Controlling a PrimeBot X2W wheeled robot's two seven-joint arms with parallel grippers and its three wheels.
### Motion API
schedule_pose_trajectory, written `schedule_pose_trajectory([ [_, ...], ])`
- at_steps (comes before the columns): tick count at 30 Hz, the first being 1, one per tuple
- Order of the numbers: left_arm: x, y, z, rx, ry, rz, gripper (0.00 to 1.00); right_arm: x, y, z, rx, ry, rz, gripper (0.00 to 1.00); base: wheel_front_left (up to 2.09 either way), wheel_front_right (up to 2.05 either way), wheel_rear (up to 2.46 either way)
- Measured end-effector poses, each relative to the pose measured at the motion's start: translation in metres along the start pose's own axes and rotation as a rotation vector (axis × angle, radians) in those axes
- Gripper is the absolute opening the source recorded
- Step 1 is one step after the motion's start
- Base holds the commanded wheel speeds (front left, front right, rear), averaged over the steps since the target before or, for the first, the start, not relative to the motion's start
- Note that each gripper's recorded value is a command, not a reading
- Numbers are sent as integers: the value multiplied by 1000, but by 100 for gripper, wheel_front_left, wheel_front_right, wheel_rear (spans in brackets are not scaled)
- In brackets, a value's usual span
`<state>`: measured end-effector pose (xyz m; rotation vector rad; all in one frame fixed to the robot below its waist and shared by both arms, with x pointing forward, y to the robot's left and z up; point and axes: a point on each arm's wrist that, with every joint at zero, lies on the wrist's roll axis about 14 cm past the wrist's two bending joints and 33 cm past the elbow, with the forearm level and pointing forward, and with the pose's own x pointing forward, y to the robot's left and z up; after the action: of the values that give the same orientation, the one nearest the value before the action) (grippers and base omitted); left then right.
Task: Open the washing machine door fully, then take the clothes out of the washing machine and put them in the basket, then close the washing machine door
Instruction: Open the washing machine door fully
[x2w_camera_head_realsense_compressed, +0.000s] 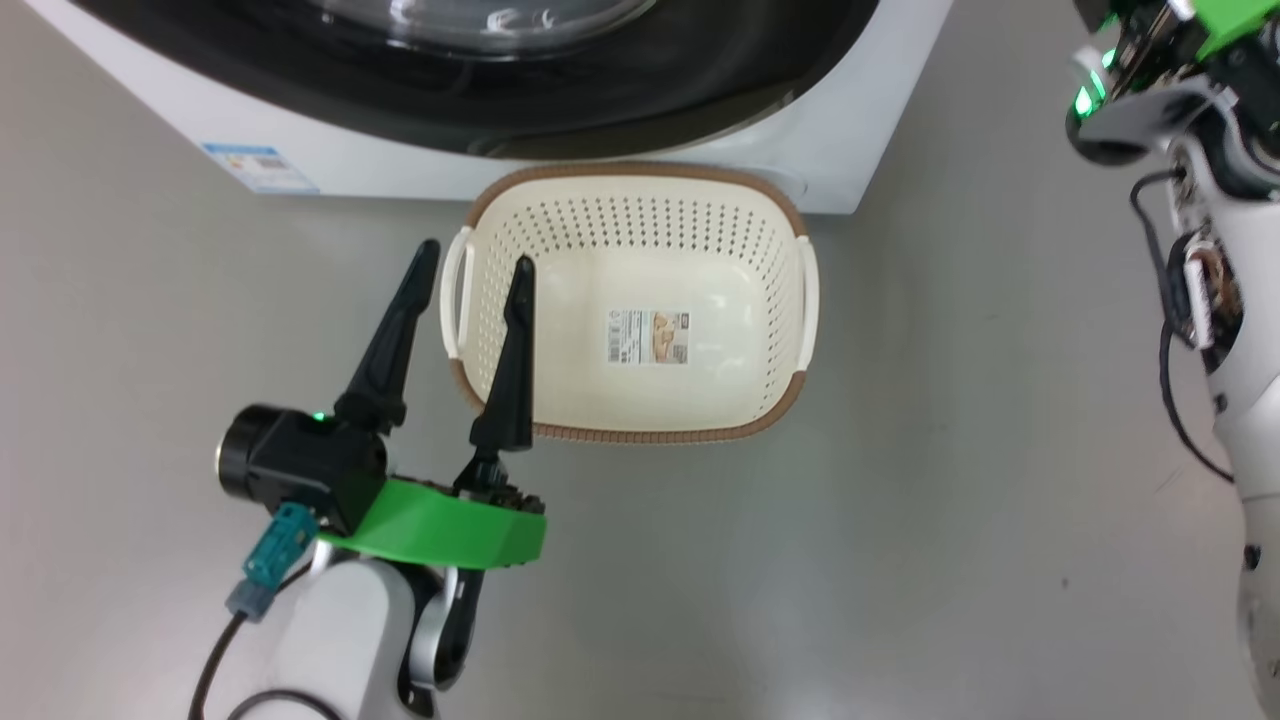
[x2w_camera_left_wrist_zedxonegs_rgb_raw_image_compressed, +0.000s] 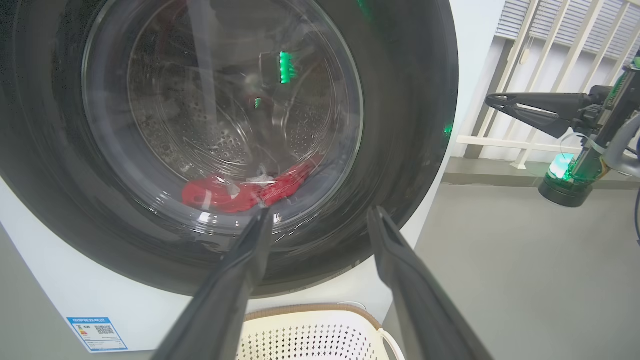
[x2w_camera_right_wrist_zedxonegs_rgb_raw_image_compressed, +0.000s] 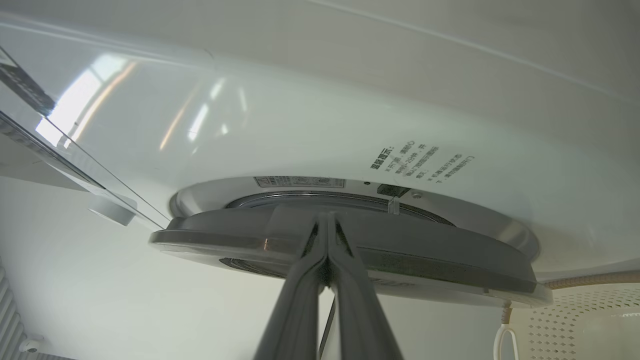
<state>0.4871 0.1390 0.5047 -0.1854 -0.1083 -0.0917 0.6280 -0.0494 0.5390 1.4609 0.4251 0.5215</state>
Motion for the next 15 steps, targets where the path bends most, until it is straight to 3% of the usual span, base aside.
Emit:
schedule_pose_trajectory([
  [8,6,5,-10,11,15,3,100,26,-5,-16,21,136,18,0,0,0,0],
  [15,5,11,-20,12,43,16,100,39,-14,-23,32,174,20,0,0,0,0],
])
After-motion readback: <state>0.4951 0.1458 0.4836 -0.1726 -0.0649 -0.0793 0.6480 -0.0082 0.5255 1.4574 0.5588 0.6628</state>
